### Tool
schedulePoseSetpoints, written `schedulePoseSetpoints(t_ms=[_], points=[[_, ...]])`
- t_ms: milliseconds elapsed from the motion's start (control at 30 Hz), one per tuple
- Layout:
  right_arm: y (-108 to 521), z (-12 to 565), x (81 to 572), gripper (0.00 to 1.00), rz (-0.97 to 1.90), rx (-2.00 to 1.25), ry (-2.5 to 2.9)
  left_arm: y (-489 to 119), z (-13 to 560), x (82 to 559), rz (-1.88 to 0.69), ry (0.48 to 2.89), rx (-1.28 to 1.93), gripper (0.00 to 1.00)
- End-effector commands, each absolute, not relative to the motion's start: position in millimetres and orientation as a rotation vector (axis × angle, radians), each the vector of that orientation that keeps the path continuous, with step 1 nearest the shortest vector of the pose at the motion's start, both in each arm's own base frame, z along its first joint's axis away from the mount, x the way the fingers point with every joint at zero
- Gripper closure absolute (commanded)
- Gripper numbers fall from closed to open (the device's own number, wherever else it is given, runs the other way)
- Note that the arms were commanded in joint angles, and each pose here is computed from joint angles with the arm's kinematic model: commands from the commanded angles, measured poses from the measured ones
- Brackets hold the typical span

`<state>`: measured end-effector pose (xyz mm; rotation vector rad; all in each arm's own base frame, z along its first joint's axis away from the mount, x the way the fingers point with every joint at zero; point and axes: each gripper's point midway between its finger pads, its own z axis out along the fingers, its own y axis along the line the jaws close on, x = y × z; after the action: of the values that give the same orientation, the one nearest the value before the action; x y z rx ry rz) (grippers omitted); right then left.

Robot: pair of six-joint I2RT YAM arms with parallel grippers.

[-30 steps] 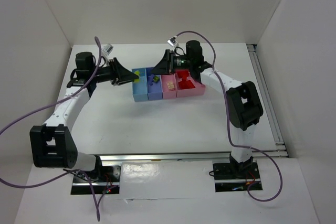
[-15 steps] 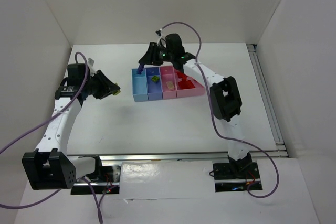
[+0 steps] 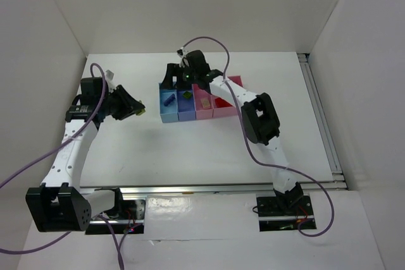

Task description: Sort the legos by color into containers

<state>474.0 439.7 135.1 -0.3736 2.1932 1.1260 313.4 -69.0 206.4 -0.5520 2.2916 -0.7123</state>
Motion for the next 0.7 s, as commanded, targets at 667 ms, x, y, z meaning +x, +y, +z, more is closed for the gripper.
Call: schedulePoseSetpoints(t_ms=[667], points=[[111,218,405,0.07,0.219,0.308,2.131,-204,167,468,-0.697,2.454,-0.286,1.00]])
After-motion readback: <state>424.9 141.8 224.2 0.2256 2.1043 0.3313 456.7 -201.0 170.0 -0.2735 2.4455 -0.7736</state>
